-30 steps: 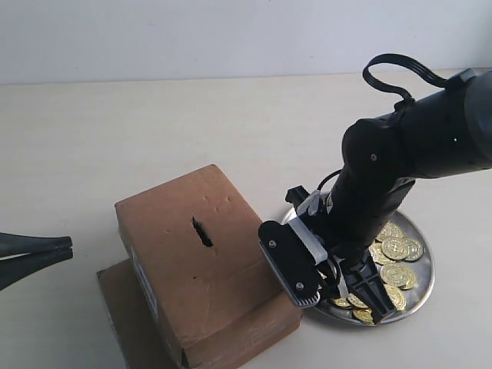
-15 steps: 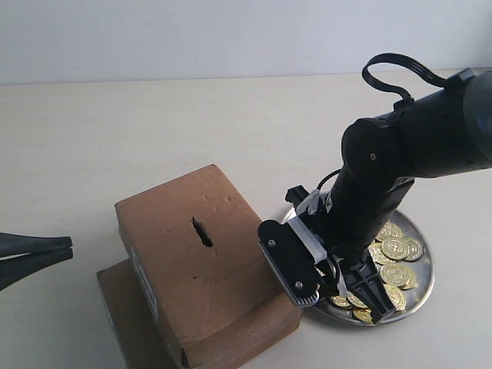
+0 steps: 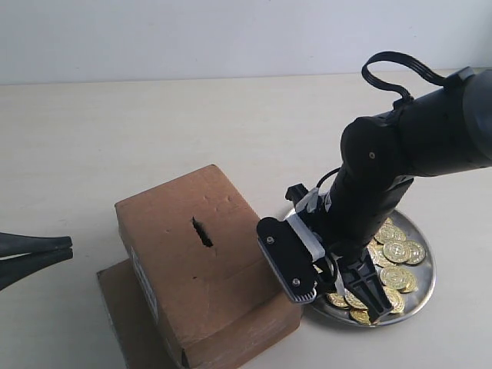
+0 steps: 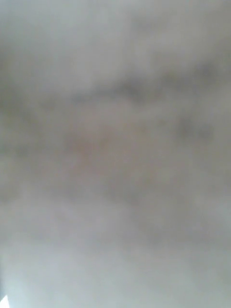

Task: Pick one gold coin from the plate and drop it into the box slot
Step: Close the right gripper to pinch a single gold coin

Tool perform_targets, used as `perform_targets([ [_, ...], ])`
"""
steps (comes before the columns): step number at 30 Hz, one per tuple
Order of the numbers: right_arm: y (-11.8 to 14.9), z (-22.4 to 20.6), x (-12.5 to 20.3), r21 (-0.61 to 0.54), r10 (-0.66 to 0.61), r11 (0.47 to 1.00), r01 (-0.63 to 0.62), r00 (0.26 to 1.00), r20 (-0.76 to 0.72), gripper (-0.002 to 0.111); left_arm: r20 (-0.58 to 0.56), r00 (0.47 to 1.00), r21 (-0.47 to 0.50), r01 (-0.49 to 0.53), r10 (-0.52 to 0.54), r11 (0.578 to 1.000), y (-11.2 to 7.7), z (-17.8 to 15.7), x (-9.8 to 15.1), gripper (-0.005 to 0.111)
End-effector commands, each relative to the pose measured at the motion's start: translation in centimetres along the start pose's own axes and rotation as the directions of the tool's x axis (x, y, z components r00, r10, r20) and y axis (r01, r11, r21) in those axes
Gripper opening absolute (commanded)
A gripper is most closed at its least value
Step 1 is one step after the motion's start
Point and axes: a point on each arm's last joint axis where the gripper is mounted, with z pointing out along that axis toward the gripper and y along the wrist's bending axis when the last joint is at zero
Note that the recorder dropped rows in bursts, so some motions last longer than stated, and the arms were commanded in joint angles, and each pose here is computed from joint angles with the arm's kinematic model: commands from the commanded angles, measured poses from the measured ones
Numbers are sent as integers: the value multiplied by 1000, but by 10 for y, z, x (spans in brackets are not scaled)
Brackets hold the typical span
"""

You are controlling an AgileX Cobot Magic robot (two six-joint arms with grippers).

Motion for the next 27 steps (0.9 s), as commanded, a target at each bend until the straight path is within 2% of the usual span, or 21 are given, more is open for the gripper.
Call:
perform_targets([
  [1,0,0,-1,-2,3,1000,-3,1000,-1,44,7,1000,-6,-1,1,1000,-1,0,0,0],
  [7,-1,0,-1,0,7,1000,-7,1000,-1,52,7,1000,-6,-1,1,1000,-1,0,0,0],
  [27,-4,2,6,12,116,993,-116,993,-11,51,7,1000,-6,-1,1,1000,-1,0,0,0],
])
